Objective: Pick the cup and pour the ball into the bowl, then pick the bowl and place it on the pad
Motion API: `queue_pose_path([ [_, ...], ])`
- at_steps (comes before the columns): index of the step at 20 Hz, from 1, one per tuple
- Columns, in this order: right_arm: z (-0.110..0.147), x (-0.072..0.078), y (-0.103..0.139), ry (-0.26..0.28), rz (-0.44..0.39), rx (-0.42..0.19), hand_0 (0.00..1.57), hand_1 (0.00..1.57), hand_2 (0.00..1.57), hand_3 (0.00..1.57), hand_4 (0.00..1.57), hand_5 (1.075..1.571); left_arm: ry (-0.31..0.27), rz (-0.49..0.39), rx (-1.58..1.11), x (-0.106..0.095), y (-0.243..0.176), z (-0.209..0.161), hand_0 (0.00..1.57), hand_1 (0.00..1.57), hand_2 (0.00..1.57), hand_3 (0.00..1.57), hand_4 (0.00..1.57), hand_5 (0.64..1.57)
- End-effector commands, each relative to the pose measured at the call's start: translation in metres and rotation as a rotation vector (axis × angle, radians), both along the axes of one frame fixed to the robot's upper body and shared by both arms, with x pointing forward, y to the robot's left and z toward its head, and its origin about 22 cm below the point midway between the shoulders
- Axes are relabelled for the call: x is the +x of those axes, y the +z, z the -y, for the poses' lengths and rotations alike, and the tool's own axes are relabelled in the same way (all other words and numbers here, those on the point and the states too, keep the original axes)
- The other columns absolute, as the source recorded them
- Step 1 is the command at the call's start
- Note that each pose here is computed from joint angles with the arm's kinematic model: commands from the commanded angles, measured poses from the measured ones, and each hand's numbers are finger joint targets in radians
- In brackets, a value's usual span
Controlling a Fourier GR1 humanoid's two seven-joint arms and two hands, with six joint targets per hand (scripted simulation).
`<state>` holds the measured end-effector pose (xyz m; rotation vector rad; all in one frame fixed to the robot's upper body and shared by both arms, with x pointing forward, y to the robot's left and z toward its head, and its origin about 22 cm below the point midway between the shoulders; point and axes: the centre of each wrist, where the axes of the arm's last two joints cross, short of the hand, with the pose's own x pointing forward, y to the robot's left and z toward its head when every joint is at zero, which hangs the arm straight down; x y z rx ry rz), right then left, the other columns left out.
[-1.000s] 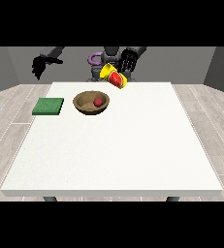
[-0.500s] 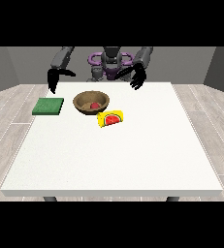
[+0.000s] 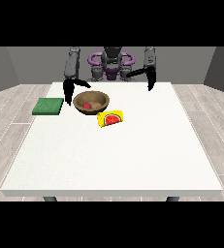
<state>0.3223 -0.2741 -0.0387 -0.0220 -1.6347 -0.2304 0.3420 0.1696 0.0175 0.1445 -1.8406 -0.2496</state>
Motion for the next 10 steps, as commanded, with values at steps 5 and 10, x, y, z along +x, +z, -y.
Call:
queue_pose_path([
  [5, 0.015, -0.001, -0.03, -0.031, -0.015, 0.006, 0.0, 0.0, 0.0, 0.0, 0.21, 1.565, -0.031, 0.046, -0.012, 0.003, 0.029, -0.043, 0.0, 0.0, 0.0, 0.0, 0.0, 1.565],
  [10, 0.004, 0.004, -0.038, 0.004, -0.045, -0.01, 0.0, 0.0, 0.0, 0.0, 0.12, 1.563, 0.001, 0.02, -0.023, -0.012, 0.003, -0.045, 0.0, 0.0, 0.0, 0.0, 0.0, 1.566],
])
